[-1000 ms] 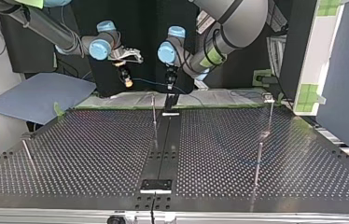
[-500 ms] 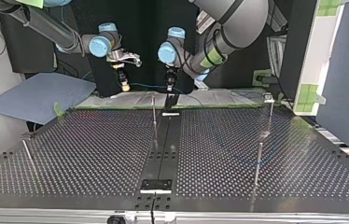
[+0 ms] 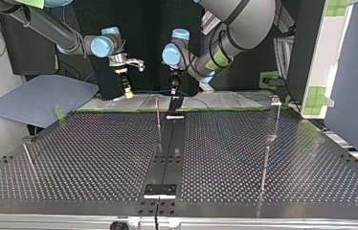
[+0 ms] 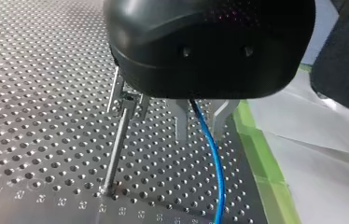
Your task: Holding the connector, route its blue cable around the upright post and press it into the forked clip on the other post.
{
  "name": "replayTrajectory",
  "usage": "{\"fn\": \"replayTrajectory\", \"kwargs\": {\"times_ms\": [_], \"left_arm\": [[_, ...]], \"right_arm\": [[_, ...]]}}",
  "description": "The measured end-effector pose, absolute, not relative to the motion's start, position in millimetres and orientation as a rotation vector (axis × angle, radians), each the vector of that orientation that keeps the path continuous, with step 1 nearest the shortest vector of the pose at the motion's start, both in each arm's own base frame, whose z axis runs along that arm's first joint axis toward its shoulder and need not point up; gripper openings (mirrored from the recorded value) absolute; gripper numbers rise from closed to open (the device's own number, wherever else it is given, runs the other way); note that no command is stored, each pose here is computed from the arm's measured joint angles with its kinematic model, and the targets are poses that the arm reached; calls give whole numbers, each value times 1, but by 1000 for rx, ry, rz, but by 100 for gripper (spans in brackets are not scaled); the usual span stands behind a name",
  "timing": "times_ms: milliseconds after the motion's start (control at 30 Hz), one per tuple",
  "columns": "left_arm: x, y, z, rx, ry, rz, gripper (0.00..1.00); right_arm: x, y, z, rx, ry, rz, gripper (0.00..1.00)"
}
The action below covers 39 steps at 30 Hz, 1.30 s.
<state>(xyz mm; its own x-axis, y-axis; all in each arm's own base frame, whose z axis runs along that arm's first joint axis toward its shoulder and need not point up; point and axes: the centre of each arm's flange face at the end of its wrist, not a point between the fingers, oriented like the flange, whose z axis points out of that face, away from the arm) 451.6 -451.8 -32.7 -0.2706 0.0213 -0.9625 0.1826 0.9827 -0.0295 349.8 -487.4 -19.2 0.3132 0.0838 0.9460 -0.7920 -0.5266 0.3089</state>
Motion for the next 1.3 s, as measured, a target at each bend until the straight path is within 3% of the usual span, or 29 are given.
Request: {"fn": "replayTrajectory", "kwargs": {"times_ms": [133,167,200,267,300,367,767,1000,1167,1300], "left_arm": [[452,-452,-32,127,1837,-173,25],[453,-452,-32,124,1837,-175,49],[453,-452,-32,123,1837,-176,49],[454,-451,-32,115,1834,-182,72],[455,-451,-32,110,1830,-186,72],[457,-451,-31,97,1821,-194,85],[465,-447,-26,3,1761,-170,82],[451,-446,-30,1,1783,-110,82],[441,-448,-31,-11,1768,-79,97],[436,-451,-30,-27,1751,-64,100]], "right_arm": [[351,-488,-18,1748,-630,1346,0],[351,-487,-18,1750,-628,1349,0],[352,-487,-18,1751,-627,1352,0],[352,-487,-18,1755,-623,1358,0],[352,-487,-18,1757,-622,1359,0],[353,-486,-19,1760,-620,1362,0],[358,-479,-21,1803,-594,1370,0],[357,-475,-23,1836,-590,1348,0],[357,-475,-24,1842,-590,1346,0],[357,-474,-24,1845,-590,1346,0]]}}
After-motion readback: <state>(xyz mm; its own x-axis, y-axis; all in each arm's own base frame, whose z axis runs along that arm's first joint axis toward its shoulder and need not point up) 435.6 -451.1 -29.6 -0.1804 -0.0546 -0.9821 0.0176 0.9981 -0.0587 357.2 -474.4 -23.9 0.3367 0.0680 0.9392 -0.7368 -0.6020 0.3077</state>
